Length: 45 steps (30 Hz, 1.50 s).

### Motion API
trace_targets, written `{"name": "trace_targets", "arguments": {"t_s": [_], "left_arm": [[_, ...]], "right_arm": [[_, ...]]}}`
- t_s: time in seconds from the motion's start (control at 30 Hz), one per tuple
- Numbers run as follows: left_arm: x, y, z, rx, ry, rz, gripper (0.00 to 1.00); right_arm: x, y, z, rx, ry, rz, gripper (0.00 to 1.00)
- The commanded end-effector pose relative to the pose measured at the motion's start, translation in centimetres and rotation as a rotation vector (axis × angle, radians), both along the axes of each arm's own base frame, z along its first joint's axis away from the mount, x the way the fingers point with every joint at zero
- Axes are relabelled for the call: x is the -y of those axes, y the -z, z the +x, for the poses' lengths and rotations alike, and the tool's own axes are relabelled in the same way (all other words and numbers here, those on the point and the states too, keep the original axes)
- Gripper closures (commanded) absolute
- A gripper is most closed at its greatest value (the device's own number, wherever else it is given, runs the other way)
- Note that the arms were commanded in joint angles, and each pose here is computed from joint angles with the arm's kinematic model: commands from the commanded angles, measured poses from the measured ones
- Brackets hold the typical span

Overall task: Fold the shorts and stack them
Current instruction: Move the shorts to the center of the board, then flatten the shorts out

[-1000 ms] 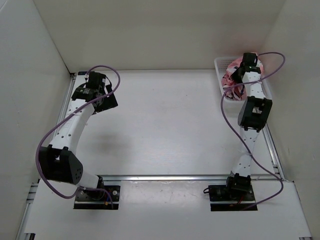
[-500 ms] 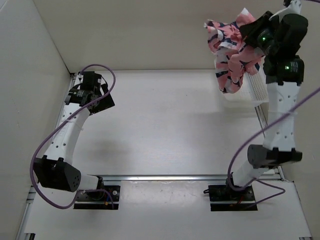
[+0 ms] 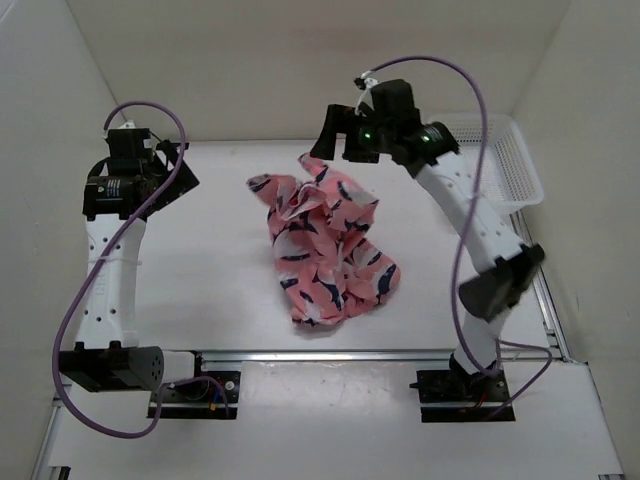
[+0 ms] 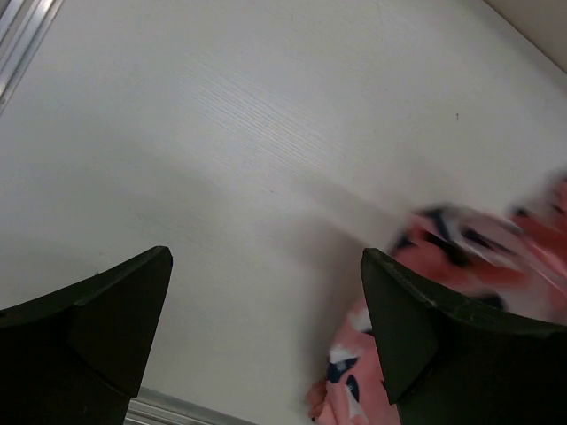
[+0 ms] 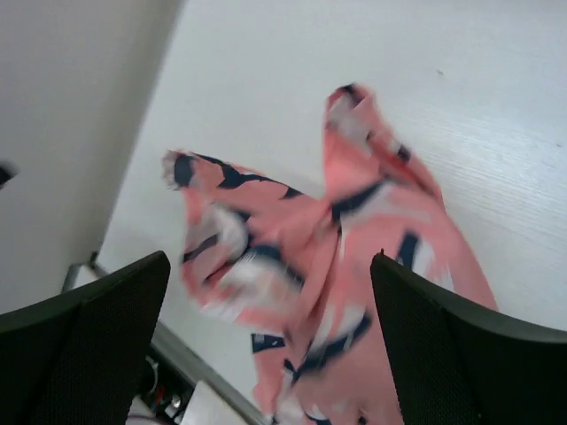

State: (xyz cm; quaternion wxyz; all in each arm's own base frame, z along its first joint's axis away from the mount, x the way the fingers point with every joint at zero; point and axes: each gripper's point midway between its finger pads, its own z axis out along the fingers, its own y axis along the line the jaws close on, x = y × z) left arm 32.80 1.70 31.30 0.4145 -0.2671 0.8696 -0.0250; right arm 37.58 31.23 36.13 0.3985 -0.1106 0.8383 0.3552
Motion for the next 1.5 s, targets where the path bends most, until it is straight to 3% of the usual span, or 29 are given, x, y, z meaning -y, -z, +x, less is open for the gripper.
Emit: {"name": "trace_targets", "arguments": {"t_s": [0.0,0.1,0.13,0.17,0.2,0.27,0.3,0.4,0.43,0.57,0.77,0.93,1.03,1.07,1.17,1.2,1.23,1.3,1.47], "left_arm": [[1.1,2.0,-0.9,-0.059,0.058,-0.033,0.00],[1.0,4.5,-1.9,-0.119,0.072,-0.021,0.00],[1.1,4.9,-2.0,-0.119,0.086,-0.020,0.02],[1.5,5.8,-2.0,-0.135,0.099,-0.034,0.06],[2.3,6.7,-2.1,-0.149,0.128,-0.046,0.10],[4.1,9.3,-2.4,-0.183,0.176,-0.090,0.20],[4.9,10.1,-2.5,-0.194,0.204,-0.104,0.20],[7.4,14.9,-2.6,-0.286,0.240,-0.199,0.14],[8.2,17.5,-2.8,-0.357,0.234,-0.228,0.14],[9.5,21.2,-0.3,-0.432,0.241,-0.276,0.12],[10.6,23.5,4.6,-0.481,0.270,-0.262,0.13],[10.8,26.1,6.7,-0.529,0.270,-0.258,0.26],[11.4,27.1,7.6,-0.545,0.279,-0.256,0.40],[11.4,27.3,7.8,-0.546,0.279,-0.256,0.55],[11.6,27.8,8.3,-0.554,0.282,-0.264,0.86],[11.6,28.1,8.5,-0.559,0.289,-0.259,0.90],[11.6,27.9,8.8,-0.550,0.291,-0.259,0.90],[11.6,27.9,8.8,-0.550,0.291,-0.259,0.90],[11.4,23.5,10.2,-0.447,0.292,-0.236,0.90]], "right_arm": [[3.2,1.5,3.2,-0.057,0.161,-0.142,0.00],[5.6,3.2,2.3,-0.073,0.242,-0.215,0.00],[7.4,1.2,0.7,-0.011,0.281,-0.192,0.00],[7.8,2.0,-0.1,-0.008,0.281,-0.190,0.02],[8.3,6.6,-0.9,-0.068,0.282,-0.225,0.04],[9.1,7.4,-4.1,-0.075,0.255,-0.198,0.05],[8.8,11.3,-6.5,-0.155,0.201,-0.243,0.05],[7.1,15.1,-12.6,-0.215,0.074,-0.332,0.03],[6.4,16.0,-13.7,-0.207,0.048,-0.369,0.01],[0.3,19.1,-21.1,-0.194,-0.172,-0.479,0.01],[-6.4,22.8,-25.2,-0.097,-0.402,-0.656,0.01],[-10.2,26.1,-25.9,-0.063,-0.494,-0.746,0.01],[-10.9,28.8,-25.7,-0.086,-0.498,-0.790,0.05],[-10.8,29.4,-25.5,-0.086,-0.491,-0.808,0.08],[-10.0,30.2,-23.8,-0.091,-0.389,-0.844,0.40],[-9.1,30.9,-23.4,-0.114,-0.348,-0.859,0.54],[-8.4,30.8,-22.8,-0.121,-0.319,-0.857,0.80],[-6.6,29.9,-21.3,-0.135,-0.238,-0.848,0.96],[-0.4,26.6,-18.0,-0.060,-0.083,-0.898,1.00]]}}
